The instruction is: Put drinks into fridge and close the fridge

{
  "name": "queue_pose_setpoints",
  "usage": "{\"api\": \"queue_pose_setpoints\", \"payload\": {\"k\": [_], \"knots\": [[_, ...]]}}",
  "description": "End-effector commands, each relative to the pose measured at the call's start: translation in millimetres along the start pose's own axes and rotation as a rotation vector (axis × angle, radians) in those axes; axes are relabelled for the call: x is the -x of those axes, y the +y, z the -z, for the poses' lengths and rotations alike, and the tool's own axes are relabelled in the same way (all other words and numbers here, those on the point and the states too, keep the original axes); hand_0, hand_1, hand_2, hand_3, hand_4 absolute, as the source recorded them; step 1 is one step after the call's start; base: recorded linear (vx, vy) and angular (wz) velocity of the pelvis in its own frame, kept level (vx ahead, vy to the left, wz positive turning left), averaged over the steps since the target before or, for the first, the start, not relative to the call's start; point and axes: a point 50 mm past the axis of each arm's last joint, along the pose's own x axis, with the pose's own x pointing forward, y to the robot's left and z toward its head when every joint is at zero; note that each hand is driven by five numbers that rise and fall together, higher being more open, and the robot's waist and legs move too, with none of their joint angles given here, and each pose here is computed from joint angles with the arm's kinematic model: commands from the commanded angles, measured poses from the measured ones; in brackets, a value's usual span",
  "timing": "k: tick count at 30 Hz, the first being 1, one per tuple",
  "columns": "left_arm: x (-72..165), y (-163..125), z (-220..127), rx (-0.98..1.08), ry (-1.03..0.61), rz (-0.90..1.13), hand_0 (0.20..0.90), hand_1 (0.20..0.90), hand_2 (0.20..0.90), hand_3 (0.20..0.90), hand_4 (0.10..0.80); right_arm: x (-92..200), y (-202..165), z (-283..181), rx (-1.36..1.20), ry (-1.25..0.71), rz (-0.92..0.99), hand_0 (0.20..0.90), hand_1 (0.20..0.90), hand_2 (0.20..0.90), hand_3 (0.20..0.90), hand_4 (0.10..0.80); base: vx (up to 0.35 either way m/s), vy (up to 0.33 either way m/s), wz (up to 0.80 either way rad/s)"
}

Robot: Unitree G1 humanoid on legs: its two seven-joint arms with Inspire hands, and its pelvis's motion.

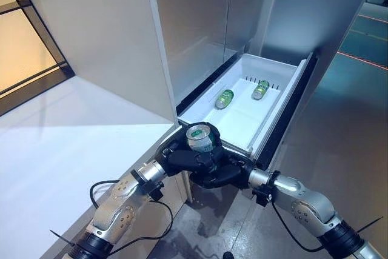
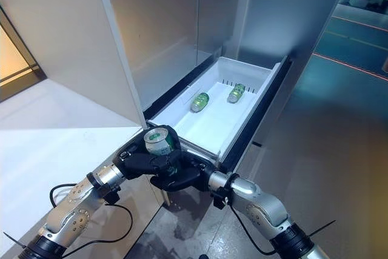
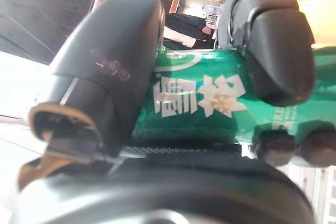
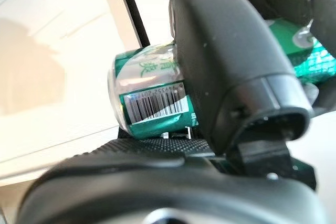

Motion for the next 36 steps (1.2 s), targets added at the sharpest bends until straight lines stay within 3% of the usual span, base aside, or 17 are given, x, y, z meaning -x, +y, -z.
{"api": "queue_pose_setpoints", "payload": {"k": [1, 7, 8, 9, 10, 11, 12, 23, 36], "knots": [[-25.4, -22.4, -72.6, -0.242, -0.418, 0.156, 0.300, 0.300, 0.300, 0.200, 0.100, -0.8, 14.8, -87.3, 0.060, -0.462, -0.042, 0.300, 0.300, 0.300, 0.200, 0.100, 0.000, 0.000, 0.00], [-20.1, -23.3, -88.3, -0.357, -0.517, 0.110, 0.302, 0.302, 0.302, 0.203, 0.103, 10.5, 2.1, -103.0, 0.128, -0.546, 0.091, 0.300, 0.300, 0.300, 0.200, 0.100, 0.000, 0.000, 0.00], [-19.6, -23.2, -89.2, -0.366, -0.520, 0.107, 0.385, 0.385, 0.385, 0.299, 0.199, 11.9, 0.2, -104.4, 0.141, -0.554, 0.109, 0.300, 0.300, 0.300, 0.200, 0.100, -0.044, -0.013, 0.00], [-18.6, -24.0, -91.5, -0.407, -0.521, 0.108, 0.559, 0.559, 0.559, 0.502, 0.402, 17.7, -4.7, -111.2, 0.221, -0.590, 0.167, 0.300, 0.300, 0.300, 0.200, 0.100, -0.048, -0.010, 0.01], [-18.7, -24.3, -92.6, -0.418, -0.519, 0.111, 0.658, 0.658, 0.658, 0.617, 0.517, 21.1, -7.4, -115.4, 0.245, -0.605, 0.199, 0.300, 0.300, 0.300, 0.200, 0.100, -0.051, -0.008, 0.01], [-18.9, -24.4, -93.6, -0.421, -0.513, 0.107, 0.658, 0.658, 0.658, 0.617, 0.517, 24.3, -10.3, -119.6, 0.255, -0.620, 0.228, 0.300, 0.300, 0.300, 0.200, 0.100, 0.000, 0.000, 0.00], [-18.9, -24.5, -93.6, -0.421, -0.513, 0.107, 0.900, 0.900, 0.900, 0.900, 0.800, 24.3, -10.3, -119.6, 0.255, -0.621, 0.228, 0.300, 0.300, 0.300, 0.200, 0.100, 0.000, 0.000, 0.00], [-17.6, -10.6, -94.7, -0.466, -0.477, -0.028, 0.900, 0.900, 0.900, 0.900, 0.800, 41.3, -29.9, -158.2, 0.381, -0.744, 0.468, 0.300, 0.300, 0.300, 0.200, 0.100, -0.007, -0.002, 0.02], [-21.7, 2.9, -59.4, -0.314, -0.307, -0.064, 0.900, 0.900, 0.900, 0.900, 0.800, 49.5, -59.1, -189.6, 0.469, -0.738, 0.692, 0.300, 0.300, 0.300, 0.200, 0.100, 0.018, 0.005, 0.04]]}}
